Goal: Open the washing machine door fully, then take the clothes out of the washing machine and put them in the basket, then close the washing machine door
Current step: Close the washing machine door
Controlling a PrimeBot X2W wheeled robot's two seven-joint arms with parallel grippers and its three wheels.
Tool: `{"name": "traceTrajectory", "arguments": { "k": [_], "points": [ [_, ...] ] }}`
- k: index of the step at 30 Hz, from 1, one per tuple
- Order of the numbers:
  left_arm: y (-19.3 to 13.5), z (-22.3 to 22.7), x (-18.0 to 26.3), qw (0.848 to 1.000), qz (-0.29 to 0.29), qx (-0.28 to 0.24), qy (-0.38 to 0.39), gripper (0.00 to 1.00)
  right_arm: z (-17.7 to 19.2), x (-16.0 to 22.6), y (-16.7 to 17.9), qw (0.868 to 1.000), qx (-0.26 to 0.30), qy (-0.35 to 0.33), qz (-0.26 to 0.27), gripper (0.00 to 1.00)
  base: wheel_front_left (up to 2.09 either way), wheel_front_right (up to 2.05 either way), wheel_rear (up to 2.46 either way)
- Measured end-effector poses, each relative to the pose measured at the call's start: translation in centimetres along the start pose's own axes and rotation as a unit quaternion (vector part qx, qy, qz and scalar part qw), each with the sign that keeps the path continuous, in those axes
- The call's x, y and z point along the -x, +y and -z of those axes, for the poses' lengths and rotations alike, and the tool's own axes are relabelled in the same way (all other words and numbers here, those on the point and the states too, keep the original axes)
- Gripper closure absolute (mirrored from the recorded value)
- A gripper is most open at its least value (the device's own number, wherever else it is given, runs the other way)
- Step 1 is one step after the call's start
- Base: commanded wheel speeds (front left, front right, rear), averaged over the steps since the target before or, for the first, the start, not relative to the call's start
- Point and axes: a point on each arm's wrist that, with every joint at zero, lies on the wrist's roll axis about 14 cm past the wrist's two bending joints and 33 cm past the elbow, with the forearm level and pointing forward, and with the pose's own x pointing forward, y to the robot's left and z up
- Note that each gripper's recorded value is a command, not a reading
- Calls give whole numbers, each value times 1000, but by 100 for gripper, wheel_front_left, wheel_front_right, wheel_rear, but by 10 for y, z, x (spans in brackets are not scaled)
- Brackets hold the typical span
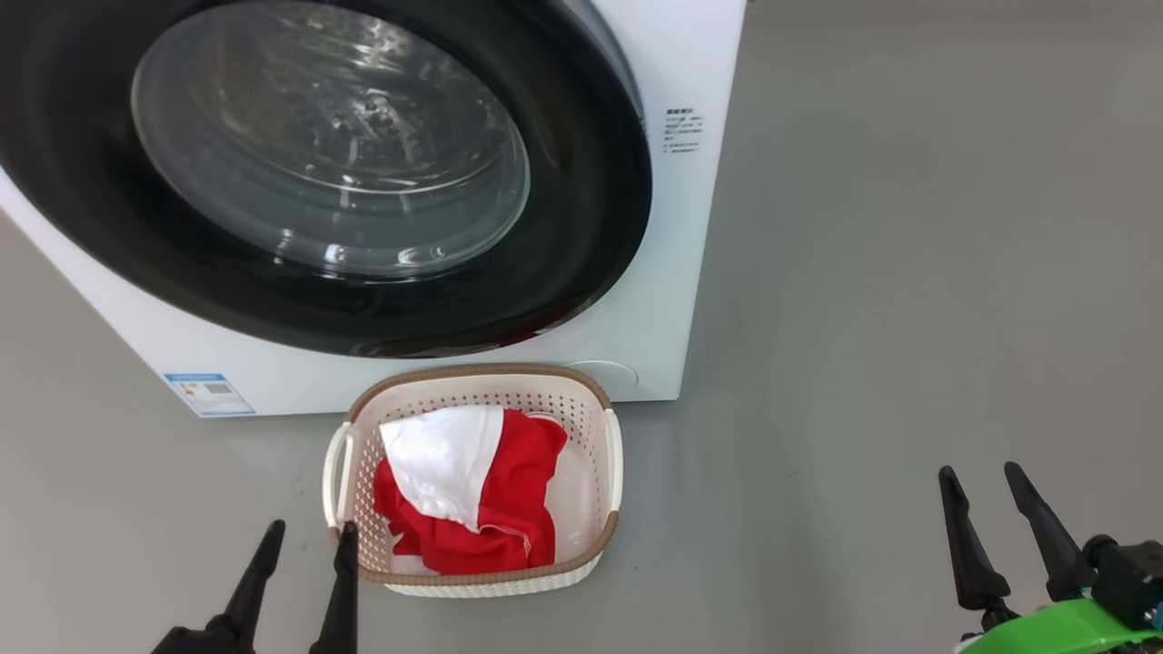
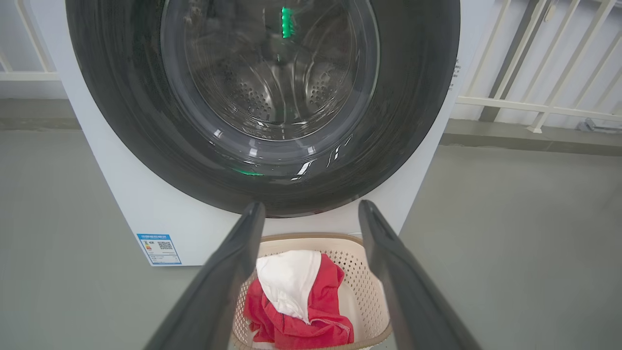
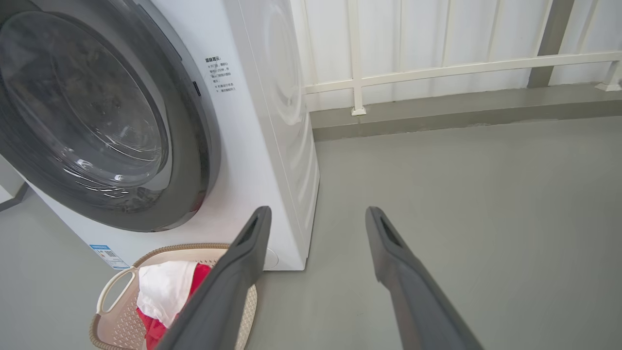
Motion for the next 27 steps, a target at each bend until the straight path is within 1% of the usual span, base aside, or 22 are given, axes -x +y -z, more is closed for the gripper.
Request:
{"name": "traceTrajectory", "arguments": {
  "k": [8,27],
  "points": [
    [-4,4,1,1000,7,2,6,0,1,11,-13,1000,-1,1,22,0,0,0,0],
    [-5,2,1,1000,7,6,2,0,3,9,-9,1000,-3,3,19,0,0,0,0]
  ]
}}
